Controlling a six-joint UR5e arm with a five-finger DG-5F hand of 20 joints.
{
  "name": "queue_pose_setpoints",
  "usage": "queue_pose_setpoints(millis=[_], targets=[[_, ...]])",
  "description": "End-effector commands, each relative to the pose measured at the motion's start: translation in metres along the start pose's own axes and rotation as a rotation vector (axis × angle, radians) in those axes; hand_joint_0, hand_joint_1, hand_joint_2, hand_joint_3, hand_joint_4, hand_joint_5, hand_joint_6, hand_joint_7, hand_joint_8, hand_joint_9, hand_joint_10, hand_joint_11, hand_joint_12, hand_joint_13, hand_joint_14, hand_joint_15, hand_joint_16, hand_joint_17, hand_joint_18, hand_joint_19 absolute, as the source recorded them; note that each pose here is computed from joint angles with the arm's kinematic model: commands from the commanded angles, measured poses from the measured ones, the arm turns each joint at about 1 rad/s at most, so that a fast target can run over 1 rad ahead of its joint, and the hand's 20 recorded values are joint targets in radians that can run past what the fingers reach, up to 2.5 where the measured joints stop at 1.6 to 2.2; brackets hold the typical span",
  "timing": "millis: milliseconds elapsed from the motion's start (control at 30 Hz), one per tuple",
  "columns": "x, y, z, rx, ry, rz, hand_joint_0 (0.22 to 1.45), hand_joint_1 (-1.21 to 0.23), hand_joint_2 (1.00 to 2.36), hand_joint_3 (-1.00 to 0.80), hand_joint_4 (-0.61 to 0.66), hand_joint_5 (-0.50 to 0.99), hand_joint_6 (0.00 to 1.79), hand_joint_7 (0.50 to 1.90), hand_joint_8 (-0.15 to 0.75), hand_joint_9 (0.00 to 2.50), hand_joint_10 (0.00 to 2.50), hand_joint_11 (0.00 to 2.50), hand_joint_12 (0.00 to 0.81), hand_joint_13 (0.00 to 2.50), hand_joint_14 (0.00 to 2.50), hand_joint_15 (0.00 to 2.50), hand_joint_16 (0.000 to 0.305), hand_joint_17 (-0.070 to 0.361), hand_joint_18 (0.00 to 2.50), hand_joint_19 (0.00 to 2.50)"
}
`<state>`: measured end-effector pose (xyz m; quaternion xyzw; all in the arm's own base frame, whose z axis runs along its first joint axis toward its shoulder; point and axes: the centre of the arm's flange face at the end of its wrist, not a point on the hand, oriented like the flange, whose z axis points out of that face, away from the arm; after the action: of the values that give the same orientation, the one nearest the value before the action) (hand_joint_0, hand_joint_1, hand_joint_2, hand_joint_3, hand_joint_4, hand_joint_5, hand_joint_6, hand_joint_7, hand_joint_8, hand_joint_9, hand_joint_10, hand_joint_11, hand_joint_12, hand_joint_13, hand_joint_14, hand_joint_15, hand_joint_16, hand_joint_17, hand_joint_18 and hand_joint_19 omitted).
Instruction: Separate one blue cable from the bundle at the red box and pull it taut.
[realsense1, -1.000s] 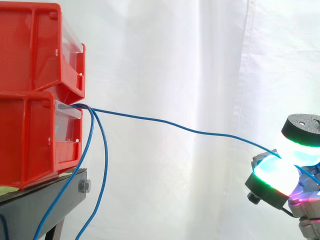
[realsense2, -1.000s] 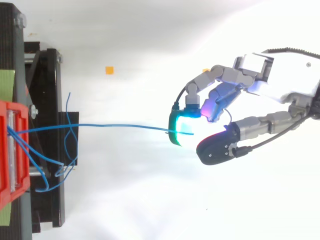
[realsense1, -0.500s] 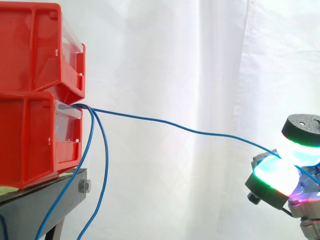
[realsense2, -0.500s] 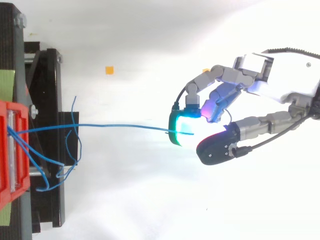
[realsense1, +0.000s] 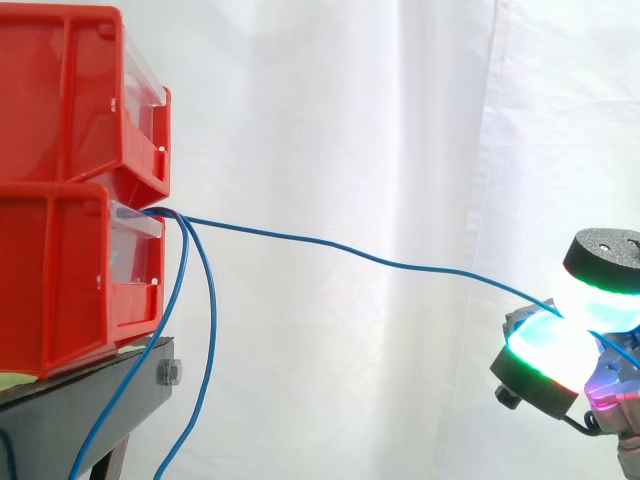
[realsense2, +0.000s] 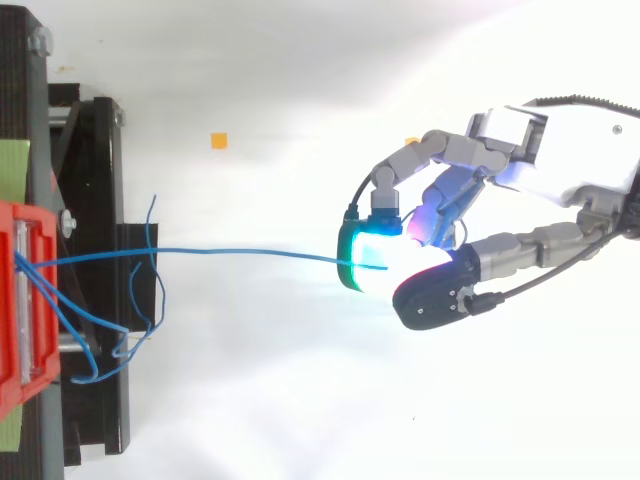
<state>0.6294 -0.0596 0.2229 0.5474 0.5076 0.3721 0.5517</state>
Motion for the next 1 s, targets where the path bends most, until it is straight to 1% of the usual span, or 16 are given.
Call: queue_pose_setpoints(millis=[0, 200, 967], targets=[[-0.0001, -0.0001, -0.0001, 0.001, 0.000, 0.000, 0.65, -0.89, 1.01, -0.06, -0.21, -0.10, 0.93, 1.11, 0.317, 0.99, 0.53, 1.15, 0.363, 1.27, 0.00, 1.42, 0.049, 0.110, 1.10, 0.94], [0.0008, 0.0001, -0.0002, 0.000, 0.001, 0.000, 0.65, -0.89, 1.01, -0.06, -0.20, -0.10, 0.93, 1.13, 0.318, 1.00, 0.53, 1.16, 0.363, 1.27, 0.00, 1.41, 0.049, 0.110, 1.12, 0.95], [-0.0001, -0.0001, -0.0001, 0.001, 0.000, 0.000, 0.65, -0.89, 1.01, -0.06, -0.21, -0.10, 0.93, 1.13, 0.319, 1.05, 0.49, 1.17, 0.365, 1.28, 0.00, 1.42, 0.049, 0.111, 1.13, 0.95]])
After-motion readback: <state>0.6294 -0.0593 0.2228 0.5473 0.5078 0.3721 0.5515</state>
